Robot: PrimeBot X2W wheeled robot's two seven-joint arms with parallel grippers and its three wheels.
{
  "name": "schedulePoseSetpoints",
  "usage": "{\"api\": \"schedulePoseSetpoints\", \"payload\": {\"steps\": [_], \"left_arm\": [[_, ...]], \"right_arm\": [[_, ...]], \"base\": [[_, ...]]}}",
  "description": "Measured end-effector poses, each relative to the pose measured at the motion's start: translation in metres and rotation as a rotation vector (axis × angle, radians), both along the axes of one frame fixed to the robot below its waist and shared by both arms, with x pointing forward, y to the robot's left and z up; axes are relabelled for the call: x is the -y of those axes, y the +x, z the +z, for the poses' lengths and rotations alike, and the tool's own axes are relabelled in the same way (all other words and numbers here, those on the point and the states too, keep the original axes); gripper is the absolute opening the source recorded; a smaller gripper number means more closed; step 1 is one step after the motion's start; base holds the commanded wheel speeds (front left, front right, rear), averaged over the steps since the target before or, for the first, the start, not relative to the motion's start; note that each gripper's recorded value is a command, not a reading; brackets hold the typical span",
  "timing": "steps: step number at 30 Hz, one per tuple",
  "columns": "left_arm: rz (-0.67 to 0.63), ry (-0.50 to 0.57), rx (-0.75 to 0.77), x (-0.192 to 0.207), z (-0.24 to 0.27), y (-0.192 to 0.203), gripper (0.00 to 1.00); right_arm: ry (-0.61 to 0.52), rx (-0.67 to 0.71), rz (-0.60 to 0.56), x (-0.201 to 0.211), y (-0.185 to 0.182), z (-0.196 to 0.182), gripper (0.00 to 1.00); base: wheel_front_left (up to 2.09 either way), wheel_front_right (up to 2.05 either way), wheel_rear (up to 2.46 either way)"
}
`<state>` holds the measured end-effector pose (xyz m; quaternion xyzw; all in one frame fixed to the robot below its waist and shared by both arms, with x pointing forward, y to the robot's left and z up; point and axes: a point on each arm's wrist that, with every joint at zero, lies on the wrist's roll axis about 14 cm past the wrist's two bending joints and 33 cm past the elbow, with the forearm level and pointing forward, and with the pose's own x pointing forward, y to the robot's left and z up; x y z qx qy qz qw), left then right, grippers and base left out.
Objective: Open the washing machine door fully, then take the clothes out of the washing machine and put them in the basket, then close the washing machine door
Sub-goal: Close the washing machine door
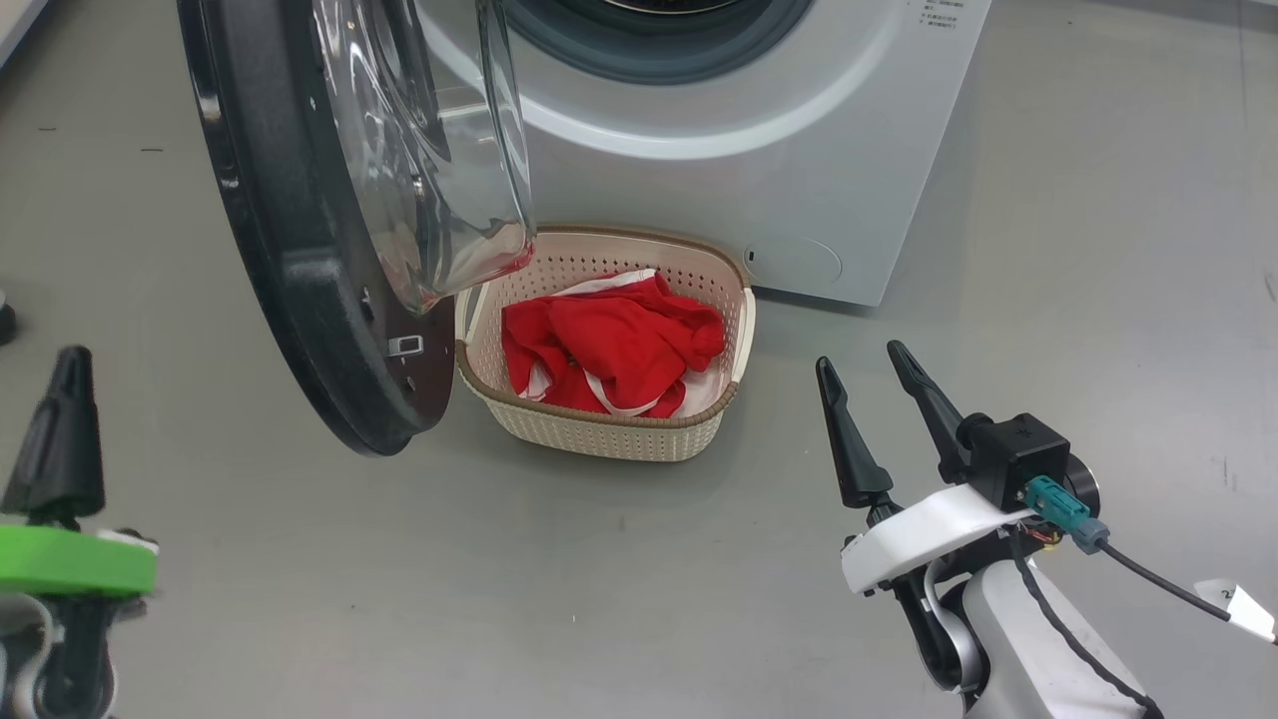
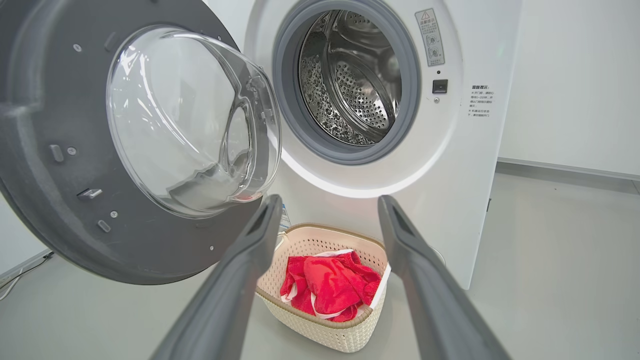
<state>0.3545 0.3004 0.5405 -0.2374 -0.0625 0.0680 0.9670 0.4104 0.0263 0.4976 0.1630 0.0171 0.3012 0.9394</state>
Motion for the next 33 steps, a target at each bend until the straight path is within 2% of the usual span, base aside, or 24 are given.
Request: {"api": "schedulePoseSetpoints", "payload": {"steps": [2, 4, 6, 16, 20, 27, 33], "left_arm": [[0.011, -0.159, 0.058, -0.006, 0.015, 0.007, 0.00], [0.040, -0.361, 0.100, -0.018, 0.019, 0.011, 0.00], [0.057, -0.499, 0.111, -0.027, 0.017, 0.012, 0.00], [-0.019, -0.920, 0.057, -0.041, 0.035, 0.043, 0.00], [-0.103, -0.997, 0.036, -0.030, 0.040, 0.055, 0.00], [-0.186, -1.064, -0.001, -0.017, 0.035, 0.062, 0.00], [-0.206, -1.179, -0.105, 0.000, -0.002, 0.065, 0.00]], "right_arm": [[0.001, 0.000, 0.000, 0.000, 0.000, 0.000, 1.00], [0.001, -0.001, -0.001, 0.000, 0.000, 0.000, 1.00], [0.000, -0.002, 0.001, 0.000, 0.000, -0.001, 1.00], [0.005, -0.014, -0.011, 0.004, 0.002, -0.006, 1.00], [0.005, -0.020, -0.018, 0.006, 0.003, -0.008, 1.00], [0.005, -0.022, -0.024, 0.008, 0.005, -0.009, 1.00], [0.006, -0.019, -0.032, 0.011, 0.006, -0.008, 1.00]], "base": [[0.00, 0.00, 0.00], [0.00, 0.00, 0.00], [0.00, 0.00, 0.00], [0.00, 0.00, 0.00], [0.00, 0.00, 0.00], [0.00, 0.00, 0.00], [0.00, 0.00, 0.00]]}}
